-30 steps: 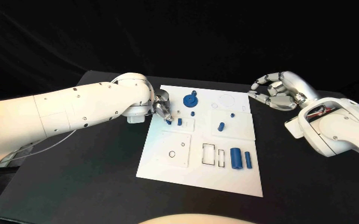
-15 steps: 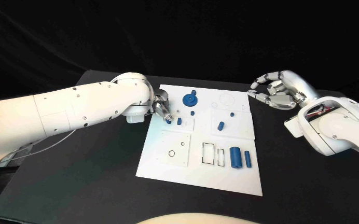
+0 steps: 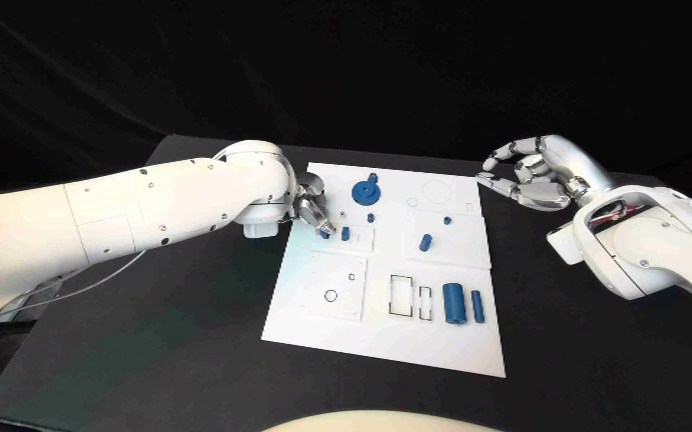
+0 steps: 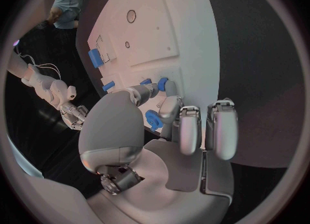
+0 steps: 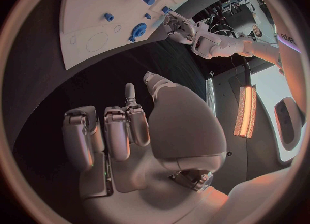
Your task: Assemble the parts on the task board
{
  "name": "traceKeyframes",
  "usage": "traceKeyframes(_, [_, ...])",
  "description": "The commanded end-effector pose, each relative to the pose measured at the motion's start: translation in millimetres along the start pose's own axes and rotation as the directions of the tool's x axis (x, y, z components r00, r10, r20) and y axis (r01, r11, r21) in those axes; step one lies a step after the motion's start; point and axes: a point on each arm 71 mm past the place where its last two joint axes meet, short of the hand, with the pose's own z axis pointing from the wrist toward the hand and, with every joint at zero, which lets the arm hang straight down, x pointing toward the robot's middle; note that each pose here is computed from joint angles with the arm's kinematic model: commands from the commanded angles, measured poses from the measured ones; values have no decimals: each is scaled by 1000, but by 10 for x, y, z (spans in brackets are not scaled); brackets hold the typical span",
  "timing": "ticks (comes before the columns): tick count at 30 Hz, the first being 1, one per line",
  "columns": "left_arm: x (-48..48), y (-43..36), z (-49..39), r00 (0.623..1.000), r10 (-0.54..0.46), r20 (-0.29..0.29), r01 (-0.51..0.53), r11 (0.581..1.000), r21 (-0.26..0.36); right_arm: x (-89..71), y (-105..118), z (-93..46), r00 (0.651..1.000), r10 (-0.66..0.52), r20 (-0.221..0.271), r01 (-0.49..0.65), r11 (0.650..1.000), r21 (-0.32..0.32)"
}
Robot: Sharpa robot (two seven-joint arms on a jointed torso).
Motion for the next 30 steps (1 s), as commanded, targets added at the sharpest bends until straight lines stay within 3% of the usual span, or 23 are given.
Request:
traceKeyframes(1, [41,-11,11,1000,-2,-25,2,1000,0,0,13,-3,1000,-5,4,5,1000,-13])
traceKeyframes(21, [12,38,20,1000,-20,-6,20,1000,-17,-10,9,-9,1000,-5,10,5,1000,-13])
traceKeyframes(27, [-15,7,-2,998,-55,26,55,998,15,-11,7,-7,1000,-6,11,6,1000,-13])
traceKeyframes(30, [-48,1,-21,991,-125,52,122,991,54,-13,4,-5,1000,-6,12,6,1000,-12])
